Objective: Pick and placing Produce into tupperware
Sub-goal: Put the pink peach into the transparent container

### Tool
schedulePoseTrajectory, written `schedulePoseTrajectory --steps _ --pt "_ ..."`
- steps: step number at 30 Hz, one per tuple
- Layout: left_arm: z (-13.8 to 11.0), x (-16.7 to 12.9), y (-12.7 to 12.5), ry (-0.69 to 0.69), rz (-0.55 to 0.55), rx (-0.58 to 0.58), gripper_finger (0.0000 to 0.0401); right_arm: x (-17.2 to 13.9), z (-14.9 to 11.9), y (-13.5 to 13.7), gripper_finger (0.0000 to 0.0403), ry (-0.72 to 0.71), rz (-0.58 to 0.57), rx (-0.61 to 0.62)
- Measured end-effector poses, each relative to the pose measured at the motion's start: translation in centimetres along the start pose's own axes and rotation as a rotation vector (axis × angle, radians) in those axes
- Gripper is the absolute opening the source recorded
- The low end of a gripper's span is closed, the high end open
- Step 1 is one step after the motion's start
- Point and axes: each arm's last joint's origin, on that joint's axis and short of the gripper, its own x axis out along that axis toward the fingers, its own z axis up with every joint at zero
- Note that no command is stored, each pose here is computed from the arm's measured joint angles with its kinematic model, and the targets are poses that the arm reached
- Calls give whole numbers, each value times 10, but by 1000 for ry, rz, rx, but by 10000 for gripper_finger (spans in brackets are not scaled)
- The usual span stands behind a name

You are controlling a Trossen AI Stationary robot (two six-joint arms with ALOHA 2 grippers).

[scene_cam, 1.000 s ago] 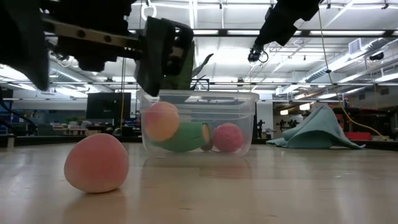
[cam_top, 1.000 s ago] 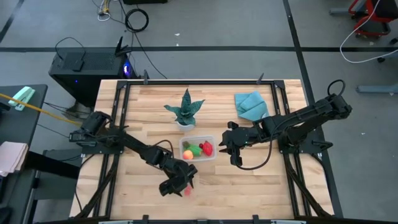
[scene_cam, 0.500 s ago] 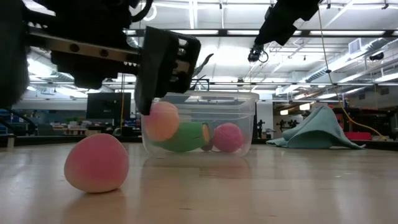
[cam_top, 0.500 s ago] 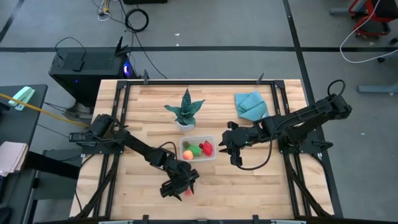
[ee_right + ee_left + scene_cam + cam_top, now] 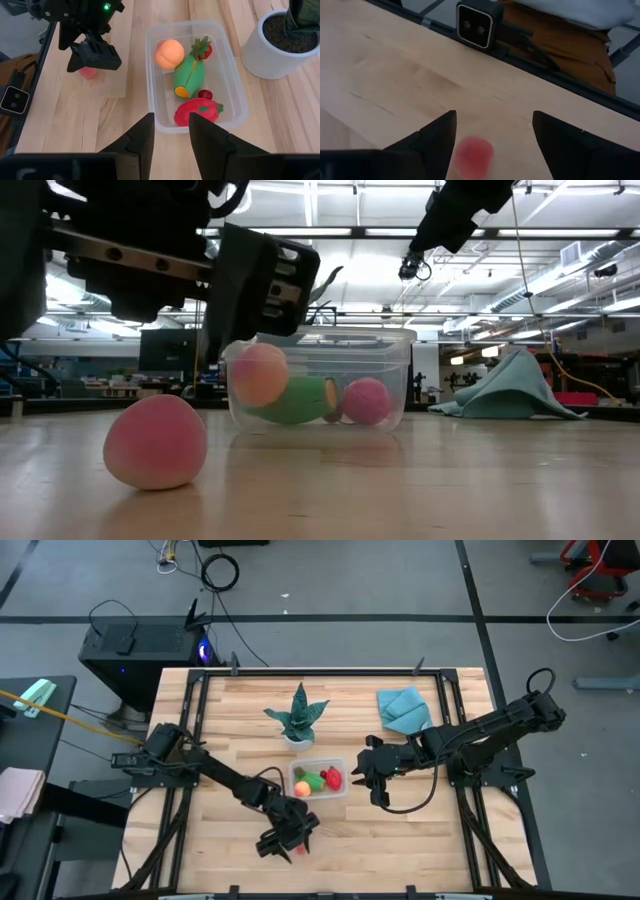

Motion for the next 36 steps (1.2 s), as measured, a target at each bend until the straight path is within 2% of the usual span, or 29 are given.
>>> schedulePoseTrajectory --steps 7,14,22,30,36 --pt "0 0 1 10 23 -52 265 0 0 1 128 1 4 25" --pt "-1 2 0 73 167 -69 269 -1 -2 7 128 5 22 24" --pt "6 13 -18 88 186 -106 267 -2 -5 17 128 9 50 10" --pt "10 18 -29 141 332 -75 266 -4 -7 28 128 6 77 7" --pt "6 21 -30 156 350 -118 262 -6 -10 35 128 7 98 -8"
